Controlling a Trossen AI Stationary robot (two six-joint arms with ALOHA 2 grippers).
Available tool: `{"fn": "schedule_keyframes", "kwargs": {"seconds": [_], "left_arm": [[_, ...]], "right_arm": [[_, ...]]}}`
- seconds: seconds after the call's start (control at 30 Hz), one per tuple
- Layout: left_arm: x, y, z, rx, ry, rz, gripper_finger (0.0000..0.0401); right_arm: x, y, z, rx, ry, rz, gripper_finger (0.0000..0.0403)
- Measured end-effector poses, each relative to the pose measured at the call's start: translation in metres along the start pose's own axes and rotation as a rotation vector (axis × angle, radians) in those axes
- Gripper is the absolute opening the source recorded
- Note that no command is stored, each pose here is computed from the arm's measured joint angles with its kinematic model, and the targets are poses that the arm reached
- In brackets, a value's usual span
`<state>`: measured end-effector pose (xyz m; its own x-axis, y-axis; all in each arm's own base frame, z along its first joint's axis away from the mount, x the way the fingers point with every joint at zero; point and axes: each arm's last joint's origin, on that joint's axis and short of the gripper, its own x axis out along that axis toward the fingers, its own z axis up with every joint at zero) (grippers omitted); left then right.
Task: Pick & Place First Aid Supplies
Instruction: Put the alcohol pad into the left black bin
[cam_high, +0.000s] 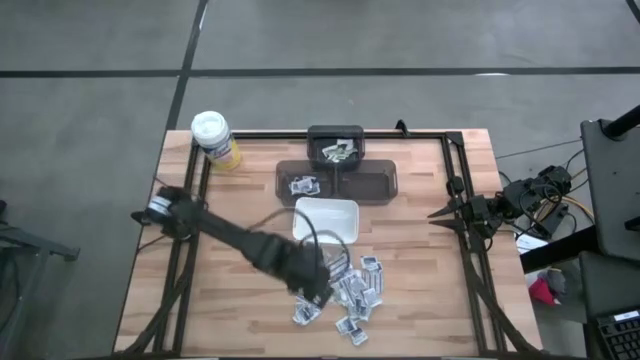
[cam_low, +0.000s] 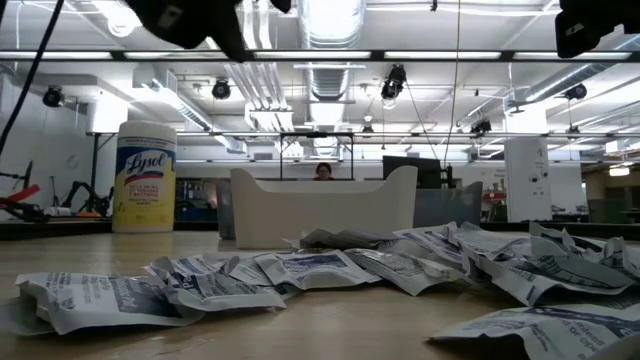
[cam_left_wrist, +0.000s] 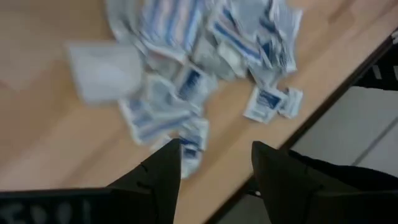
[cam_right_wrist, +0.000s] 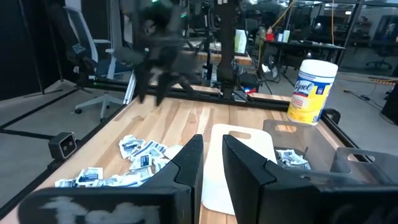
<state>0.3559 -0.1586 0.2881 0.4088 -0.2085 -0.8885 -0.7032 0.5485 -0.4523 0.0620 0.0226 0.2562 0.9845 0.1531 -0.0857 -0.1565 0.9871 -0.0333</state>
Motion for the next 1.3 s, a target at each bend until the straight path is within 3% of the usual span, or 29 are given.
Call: {"fn": "schedule_keyframes", "kwargs": {"seconds": [0.27, 0.6, 1.03, 1.3], "left_arm": [[0.055, -0.013, -0.038, -0.046, 0.049, 0.021, 0.0188], [0.1, -0.008, -0.055, -0.028, 0.097, 0.101, 0.0188], [0.106, -0.006, -0.056, -0.03, 0.107, 0.114, 0.0188], [0.107, -0.007, -0.047, -0.123, 0.081, 0.107, 0.0188]], "right_arm": [[0.0, 0.0, 0.0, 0.003, 0.0, -0.001, 0.0059], [0.0, 0.0, 0.0, 0.002, 0.0, 0.0, 0.0059], [0.0, 0.0, 0.0, 0.0, 0.0, 0.0, 0.0059], [0.0, 0.0, 0.0, 0.001, 0.0, 0.0, 0.0059]]}}
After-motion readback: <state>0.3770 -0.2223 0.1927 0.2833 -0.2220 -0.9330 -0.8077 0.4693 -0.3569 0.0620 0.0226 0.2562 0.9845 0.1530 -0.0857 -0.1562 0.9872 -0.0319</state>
